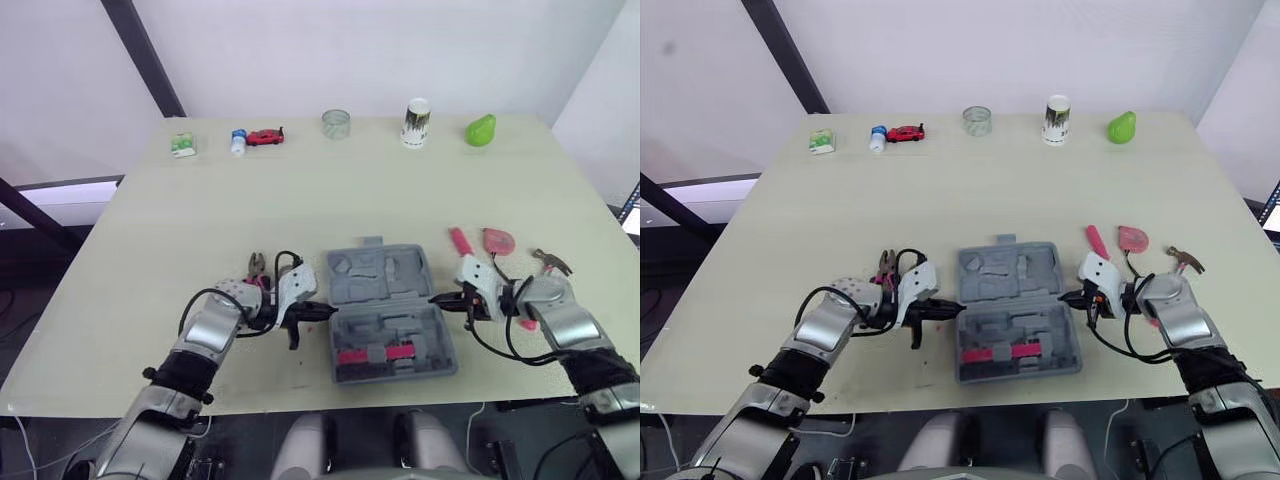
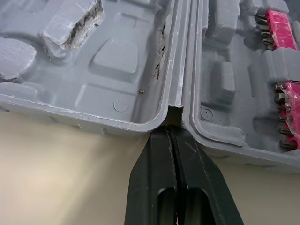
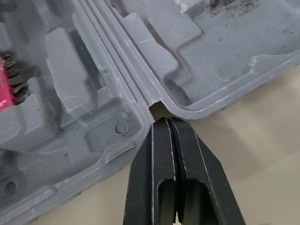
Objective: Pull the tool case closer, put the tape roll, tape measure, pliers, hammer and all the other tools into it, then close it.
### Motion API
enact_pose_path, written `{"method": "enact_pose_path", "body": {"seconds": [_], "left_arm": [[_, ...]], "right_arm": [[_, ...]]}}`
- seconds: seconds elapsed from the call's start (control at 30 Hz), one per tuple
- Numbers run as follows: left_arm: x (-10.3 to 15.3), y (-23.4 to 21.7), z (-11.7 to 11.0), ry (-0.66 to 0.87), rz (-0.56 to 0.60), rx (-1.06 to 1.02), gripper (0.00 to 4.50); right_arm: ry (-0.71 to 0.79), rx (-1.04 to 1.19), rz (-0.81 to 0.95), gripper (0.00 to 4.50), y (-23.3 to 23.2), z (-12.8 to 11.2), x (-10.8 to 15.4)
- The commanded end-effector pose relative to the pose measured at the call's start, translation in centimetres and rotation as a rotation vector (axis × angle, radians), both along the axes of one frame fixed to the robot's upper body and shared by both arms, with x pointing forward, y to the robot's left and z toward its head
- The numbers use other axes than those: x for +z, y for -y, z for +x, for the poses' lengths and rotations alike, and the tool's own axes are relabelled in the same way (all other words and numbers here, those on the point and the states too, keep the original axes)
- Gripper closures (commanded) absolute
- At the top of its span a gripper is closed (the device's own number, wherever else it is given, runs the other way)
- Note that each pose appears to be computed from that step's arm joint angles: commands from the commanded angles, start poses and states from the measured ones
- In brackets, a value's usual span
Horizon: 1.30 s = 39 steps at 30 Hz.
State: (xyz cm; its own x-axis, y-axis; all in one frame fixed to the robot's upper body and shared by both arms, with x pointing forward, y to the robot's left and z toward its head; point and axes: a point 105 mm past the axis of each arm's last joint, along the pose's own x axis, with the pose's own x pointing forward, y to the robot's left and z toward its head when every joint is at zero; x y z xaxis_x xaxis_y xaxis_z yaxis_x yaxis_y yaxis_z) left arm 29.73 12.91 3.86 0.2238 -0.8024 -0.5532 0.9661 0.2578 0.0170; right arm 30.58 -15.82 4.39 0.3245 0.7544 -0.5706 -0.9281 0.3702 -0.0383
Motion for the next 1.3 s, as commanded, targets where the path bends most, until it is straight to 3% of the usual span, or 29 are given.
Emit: {"method": "enact_pose_path", "body": {"seconds": [0.03, 0.73, 1.07, 1.3], "left_arm": [[1.2, 1.1, -1.1, 0.019, -0.031, -0.056, 4.44], [1.5, -3.3, -5.7, -0.104, 0.093, -0.003, 4.44], [1.1, -3.5, -7.3, -0.152, 0.091, 0.016, 4.44], [0.9, -3.8, -7.1, -0.147, 0.101, 0.028, 4.44]], "right_arm": [[-0.018, 0.063, 0.046, 4.5, -1.8, -1.8, 0.3], [-0.068, -0.015, 0.118, 4.5, -4.9, -7.6, -0.3], [-0.084, -0.027, 0.121, 4.5, -5.3, -8.2, -0.6], [-0.076, -0.041, 0.121, 4.5, -5.2, -7.9, -0.6]]}}
